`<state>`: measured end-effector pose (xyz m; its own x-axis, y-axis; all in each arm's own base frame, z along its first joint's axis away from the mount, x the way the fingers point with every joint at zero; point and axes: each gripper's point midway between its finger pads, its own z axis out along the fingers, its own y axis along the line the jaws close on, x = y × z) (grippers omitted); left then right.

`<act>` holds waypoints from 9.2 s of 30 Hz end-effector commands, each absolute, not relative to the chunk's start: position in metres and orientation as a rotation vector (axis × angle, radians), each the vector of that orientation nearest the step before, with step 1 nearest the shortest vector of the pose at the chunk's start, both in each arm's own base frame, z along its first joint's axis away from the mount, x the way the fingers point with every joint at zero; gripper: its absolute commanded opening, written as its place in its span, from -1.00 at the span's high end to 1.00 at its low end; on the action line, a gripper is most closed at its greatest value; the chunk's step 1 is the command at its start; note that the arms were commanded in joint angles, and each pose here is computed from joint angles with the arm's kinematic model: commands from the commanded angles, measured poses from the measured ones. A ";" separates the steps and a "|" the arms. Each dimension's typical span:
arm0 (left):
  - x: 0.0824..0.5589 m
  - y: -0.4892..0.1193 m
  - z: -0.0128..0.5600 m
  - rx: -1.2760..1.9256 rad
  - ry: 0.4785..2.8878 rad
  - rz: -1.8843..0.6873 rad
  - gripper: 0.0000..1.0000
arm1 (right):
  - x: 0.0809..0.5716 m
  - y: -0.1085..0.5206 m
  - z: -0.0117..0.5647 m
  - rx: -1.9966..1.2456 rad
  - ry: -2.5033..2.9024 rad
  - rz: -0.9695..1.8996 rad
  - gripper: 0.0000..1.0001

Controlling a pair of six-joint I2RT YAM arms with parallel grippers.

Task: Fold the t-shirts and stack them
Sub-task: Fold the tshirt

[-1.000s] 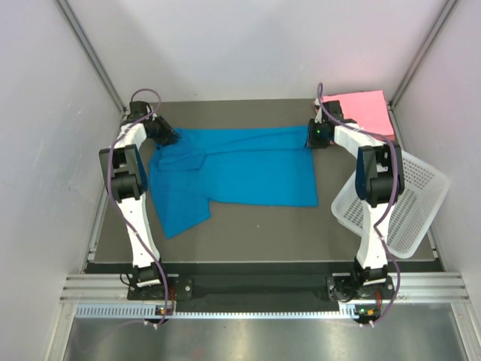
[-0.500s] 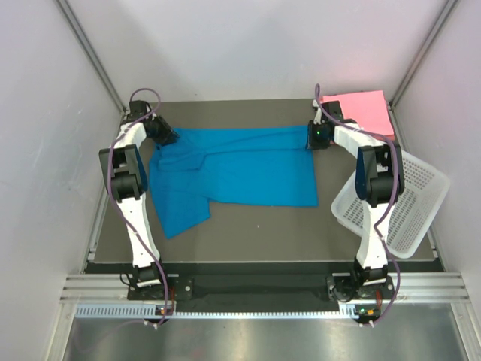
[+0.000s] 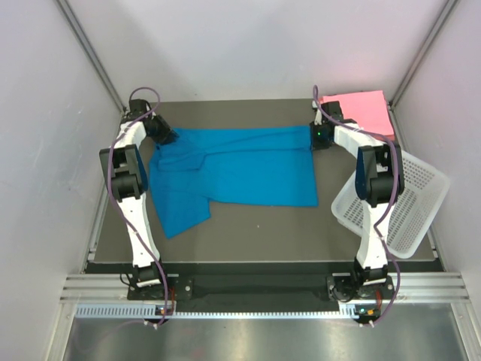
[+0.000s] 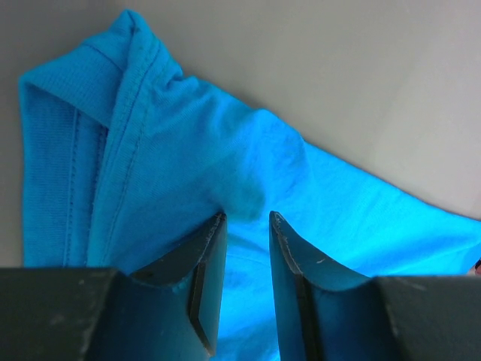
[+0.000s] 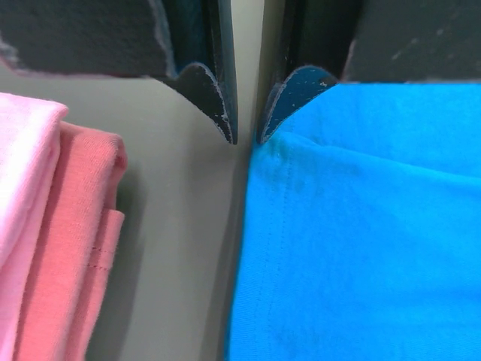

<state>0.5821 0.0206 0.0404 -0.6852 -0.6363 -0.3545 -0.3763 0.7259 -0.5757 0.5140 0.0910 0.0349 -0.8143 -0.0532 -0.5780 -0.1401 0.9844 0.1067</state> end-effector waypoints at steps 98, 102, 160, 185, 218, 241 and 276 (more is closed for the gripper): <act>0.299 0.013 0.108 -1.399 2.030 -0.347 1.00 | 0.306 0.131 0.096 0.129 2.542 0.164 0.13; 0.312 0.014 0.113 -1.337 2.044 -0.350 1.00 | 0.313 0.138 0.107 -0.288 2.458 0.148 -0.02; 0.404 0.028 0.172 -1.178 1.920 -0.398 1.00 | 0.322 0.109 0.060 -1.632 2.000 -0.319 1.00; 0.492 0.058 0.156 -1.220 1.934 -0.282 1.00 | 0.421 0.109 0.066 -1.621 2.072 -0.240 1.00; 0.527 0.076 0.103 -1.284 2.001 -0.166 1.00 | 0.498 0.114 0.065 -1.586 2.060 -0.351 0.58; 0.498 0.031 0.149 -0.913 2.235 -0.347 0.28 | 0.481 0.156 0.129 -0.509 2.368 0.033 0.46; 0.398 0.073 0.085 -1.106 2.403 -0.154 0.17 | 0.463 0.102 0.086 0.027 2.531 0.011 0.50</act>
